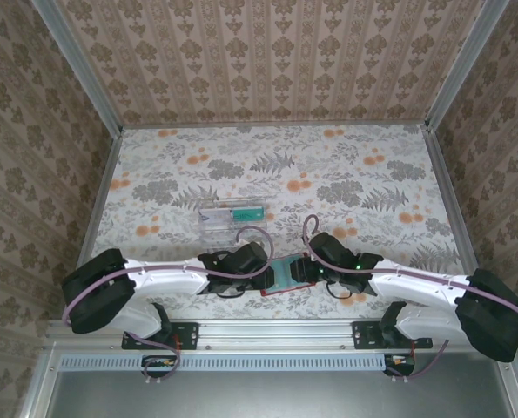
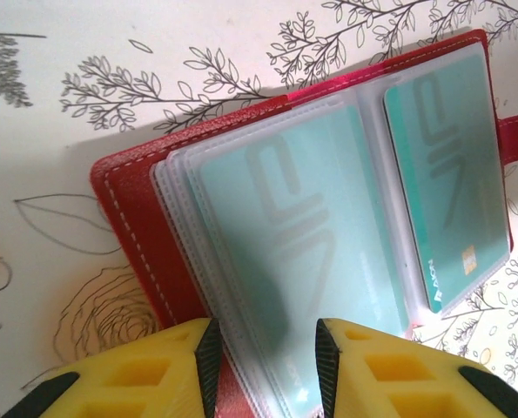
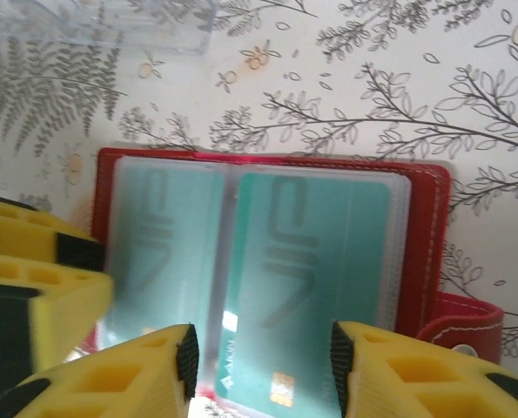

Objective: Take the credit cards out of the card holder

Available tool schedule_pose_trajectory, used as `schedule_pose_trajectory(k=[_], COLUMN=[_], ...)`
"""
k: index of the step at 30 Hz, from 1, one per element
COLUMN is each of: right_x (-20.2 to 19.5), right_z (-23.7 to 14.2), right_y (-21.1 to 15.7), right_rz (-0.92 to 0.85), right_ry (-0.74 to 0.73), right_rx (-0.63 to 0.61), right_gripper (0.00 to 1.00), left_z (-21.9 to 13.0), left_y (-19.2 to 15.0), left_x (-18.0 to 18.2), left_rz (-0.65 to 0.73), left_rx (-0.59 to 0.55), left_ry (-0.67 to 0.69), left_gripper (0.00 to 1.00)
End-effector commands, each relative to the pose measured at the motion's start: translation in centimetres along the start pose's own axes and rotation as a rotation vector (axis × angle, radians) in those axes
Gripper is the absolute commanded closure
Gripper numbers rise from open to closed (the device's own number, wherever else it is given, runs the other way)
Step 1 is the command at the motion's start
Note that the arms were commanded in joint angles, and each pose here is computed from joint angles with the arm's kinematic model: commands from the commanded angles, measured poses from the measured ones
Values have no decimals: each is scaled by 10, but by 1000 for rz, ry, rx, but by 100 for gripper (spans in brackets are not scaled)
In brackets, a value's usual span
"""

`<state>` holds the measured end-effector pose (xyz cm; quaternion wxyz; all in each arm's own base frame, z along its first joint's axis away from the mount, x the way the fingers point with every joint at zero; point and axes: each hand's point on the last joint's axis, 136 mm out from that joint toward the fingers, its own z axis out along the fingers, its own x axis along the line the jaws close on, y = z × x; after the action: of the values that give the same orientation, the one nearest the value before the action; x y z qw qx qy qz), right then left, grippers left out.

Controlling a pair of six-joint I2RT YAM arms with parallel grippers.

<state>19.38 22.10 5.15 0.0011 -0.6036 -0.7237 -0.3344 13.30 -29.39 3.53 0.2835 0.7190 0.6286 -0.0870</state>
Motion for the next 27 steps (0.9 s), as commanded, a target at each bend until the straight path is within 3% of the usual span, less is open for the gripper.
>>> schedule_pose_trajectory(k=[1, 4, 8, 17, 25, 27], right_x=[-17, -24, -32, -40, -36, -35], right_z=[5, 7, 11, 9, 21, 21], right_y=[-3, -5, -9, -12, -26, -25], right_rz=[13, 13, 12, -2, 21, 21], right_ry=[-53, -72, -100, -130, -90, -85], right_rx=[-6, -3, 12, 7, 67, 65], right_gripper=[62, 65, 81, 99, 100, 100], left_z=[-19, -29, -34, -2, 15, 18], left_y=[15, 24, 33, 35, 34, 34], left_x=[-11, -19, -34, -59, -64, -62], left_rz=[18, 5, -2, -44, -60, -66], left_rx=[-45, -79, -112, -68, -27, -19], left_ry=[-14, -30, -79, -163, -174, -165], left_gripper=[63, 63, 64, 71, 73, 82])
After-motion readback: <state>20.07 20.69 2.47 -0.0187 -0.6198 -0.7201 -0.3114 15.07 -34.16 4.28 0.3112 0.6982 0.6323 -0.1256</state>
